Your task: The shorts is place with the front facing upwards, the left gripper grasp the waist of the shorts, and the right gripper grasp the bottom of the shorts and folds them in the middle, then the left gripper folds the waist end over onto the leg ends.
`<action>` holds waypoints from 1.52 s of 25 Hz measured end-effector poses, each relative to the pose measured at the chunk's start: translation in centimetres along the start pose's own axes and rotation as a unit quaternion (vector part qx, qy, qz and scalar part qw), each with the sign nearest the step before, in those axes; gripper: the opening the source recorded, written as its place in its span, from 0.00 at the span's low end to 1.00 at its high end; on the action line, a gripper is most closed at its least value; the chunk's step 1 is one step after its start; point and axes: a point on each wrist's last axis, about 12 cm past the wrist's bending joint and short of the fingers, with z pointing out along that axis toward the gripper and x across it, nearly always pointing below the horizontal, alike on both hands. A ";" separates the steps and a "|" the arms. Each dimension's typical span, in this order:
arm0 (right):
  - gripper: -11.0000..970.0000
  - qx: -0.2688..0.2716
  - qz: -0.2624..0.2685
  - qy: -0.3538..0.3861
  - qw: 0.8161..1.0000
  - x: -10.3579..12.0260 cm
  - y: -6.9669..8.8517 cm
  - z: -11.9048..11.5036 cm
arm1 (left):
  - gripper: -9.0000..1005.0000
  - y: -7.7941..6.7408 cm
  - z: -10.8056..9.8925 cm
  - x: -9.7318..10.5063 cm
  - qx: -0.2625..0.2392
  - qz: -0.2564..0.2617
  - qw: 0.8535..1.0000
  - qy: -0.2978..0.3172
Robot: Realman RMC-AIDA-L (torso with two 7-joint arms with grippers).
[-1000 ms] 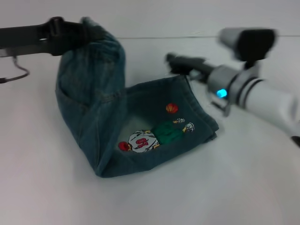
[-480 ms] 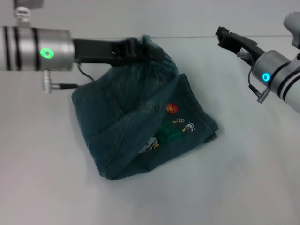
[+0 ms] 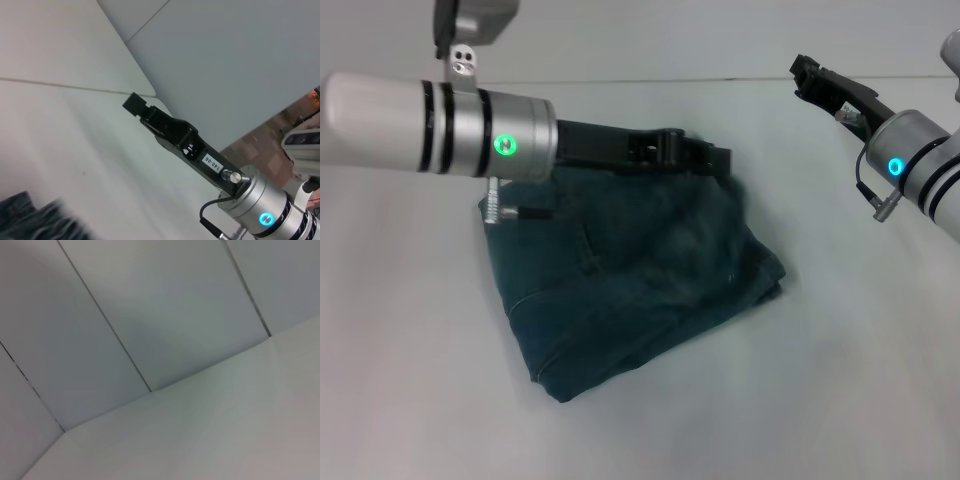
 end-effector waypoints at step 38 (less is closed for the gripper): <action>0.75 -0.280 -0.092 0.146 0.944 -6.2 -8.1 -15.1 | 0.92 4.5 -17.2 14.7 -0.035 0.139 0.979 -0.143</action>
